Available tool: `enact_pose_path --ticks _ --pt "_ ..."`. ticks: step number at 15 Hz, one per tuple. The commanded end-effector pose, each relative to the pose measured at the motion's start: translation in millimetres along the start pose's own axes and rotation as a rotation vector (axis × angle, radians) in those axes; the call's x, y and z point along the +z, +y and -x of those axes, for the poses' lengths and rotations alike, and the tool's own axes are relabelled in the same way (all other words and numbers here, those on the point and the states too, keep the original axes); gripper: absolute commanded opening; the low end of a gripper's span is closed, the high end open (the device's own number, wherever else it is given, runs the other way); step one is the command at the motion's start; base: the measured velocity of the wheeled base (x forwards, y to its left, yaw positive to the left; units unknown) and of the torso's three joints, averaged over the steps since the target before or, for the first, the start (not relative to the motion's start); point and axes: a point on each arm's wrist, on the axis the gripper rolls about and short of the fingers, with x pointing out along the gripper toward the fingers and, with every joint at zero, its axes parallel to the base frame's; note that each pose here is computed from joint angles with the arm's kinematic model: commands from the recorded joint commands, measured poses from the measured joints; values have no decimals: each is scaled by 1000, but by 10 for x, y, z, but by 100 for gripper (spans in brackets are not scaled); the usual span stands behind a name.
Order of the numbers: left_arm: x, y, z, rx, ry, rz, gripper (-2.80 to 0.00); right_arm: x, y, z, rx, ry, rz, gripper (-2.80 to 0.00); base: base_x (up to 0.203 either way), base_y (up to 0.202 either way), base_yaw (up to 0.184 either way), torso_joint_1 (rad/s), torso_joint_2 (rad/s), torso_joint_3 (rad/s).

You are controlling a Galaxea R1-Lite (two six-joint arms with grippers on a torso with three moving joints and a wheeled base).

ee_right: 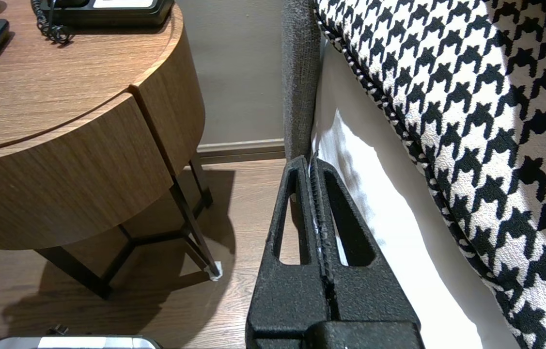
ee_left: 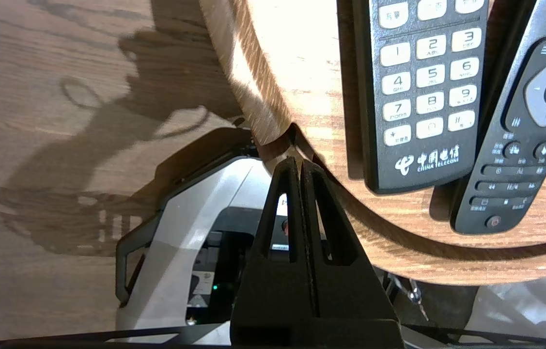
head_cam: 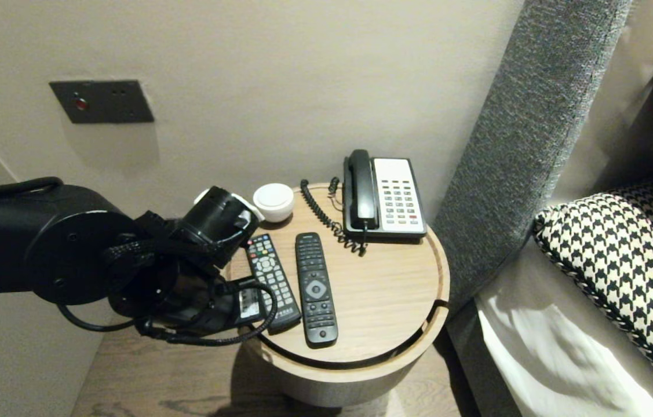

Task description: Open the nightstand drawer

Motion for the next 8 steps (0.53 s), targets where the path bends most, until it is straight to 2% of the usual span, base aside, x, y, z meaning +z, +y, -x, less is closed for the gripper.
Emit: enact_pose_path --ticks 1,8 --pt "-28 -42 -36 3 9 -9 -280 -113 -2 -20 0 39 0 -280 0 0 0 0 0 0" --pt "-52 -131 -158 48 -20 -31 -280 -113 -2 -20 0 39 0 -280 0 0 0 0 0 0"
